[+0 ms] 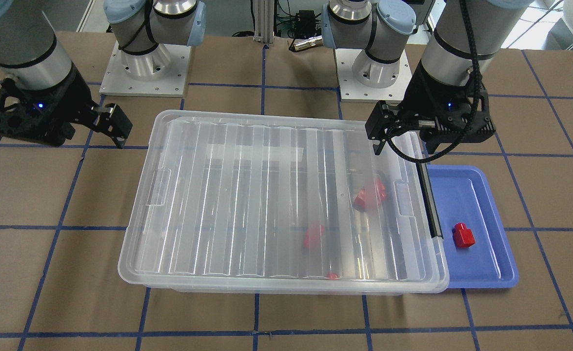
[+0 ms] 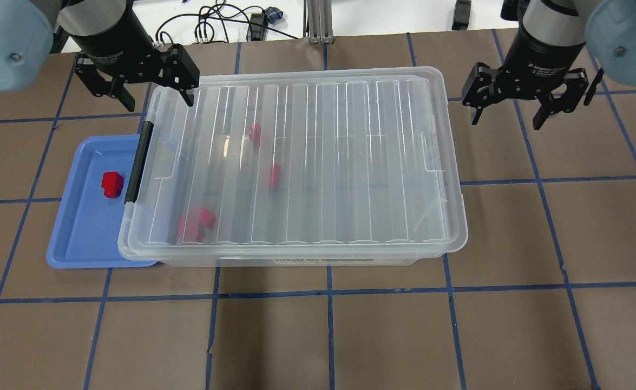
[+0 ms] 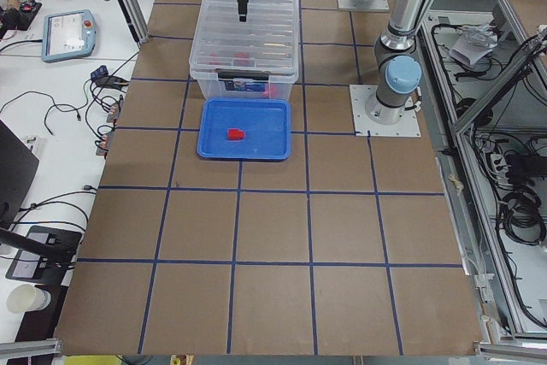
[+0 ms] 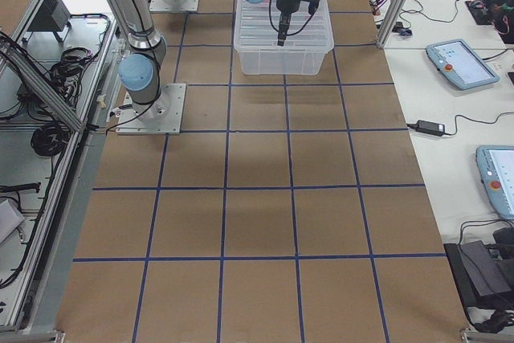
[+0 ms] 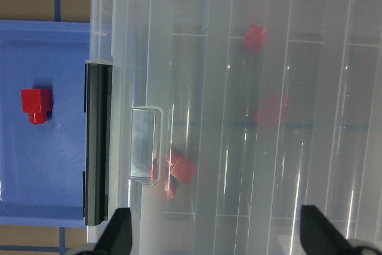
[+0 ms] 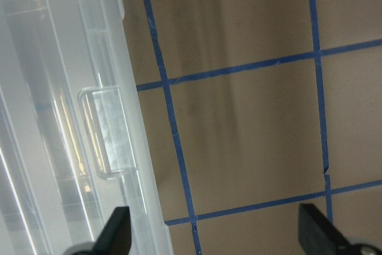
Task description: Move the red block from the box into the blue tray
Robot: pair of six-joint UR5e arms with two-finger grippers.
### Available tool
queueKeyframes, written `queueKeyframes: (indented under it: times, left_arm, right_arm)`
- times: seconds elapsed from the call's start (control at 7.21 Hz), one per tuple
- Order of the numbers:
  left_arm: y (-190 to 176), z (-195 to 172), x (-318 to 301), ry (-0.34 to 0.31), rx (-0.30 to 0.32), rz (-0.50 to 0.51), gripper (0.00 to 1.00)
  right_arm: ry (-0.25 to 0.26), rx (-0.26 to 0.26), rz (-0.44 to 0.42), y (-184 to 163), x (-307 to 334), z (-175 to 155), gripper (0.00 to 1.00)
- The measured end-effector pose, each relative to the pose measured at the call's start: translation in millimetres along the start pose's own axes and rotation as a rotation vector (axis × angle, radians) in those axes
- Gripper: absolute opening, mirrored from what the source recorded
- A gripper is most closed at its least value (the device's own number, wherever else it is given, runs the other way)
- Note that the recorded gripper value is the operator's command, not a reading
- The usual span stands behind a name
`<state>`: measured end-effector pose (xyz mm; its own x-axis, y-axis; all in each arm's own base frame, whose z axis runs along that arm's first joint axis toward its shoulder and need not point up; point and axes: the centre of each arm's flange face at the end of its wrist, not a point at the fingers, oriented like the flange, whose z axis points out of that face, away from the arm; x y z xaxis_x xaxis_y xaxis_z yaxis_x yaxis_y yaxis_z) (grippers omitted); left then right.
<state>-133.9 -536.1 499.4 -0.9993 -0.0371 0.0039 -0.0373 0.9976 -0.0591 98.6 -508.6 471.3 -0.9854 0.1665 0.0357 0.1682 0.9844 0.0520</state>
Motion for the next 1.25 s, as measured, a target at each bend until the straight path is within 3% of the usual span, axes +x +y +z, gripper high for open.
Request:
queueKeyframes:
  times: [0.42,1.25]
  left_arm:
    - [4,-4,3,0.006,0.003,0.012,1.00]
    - [6,-3,1,0.005,-0.034,0.056,1.00]
  right_arm:
    - [-0.001,0.016,-0.052,44,-20,-29,1.00]
    - [0.003,0.013,-0.040,44,-13,-29,1.00]
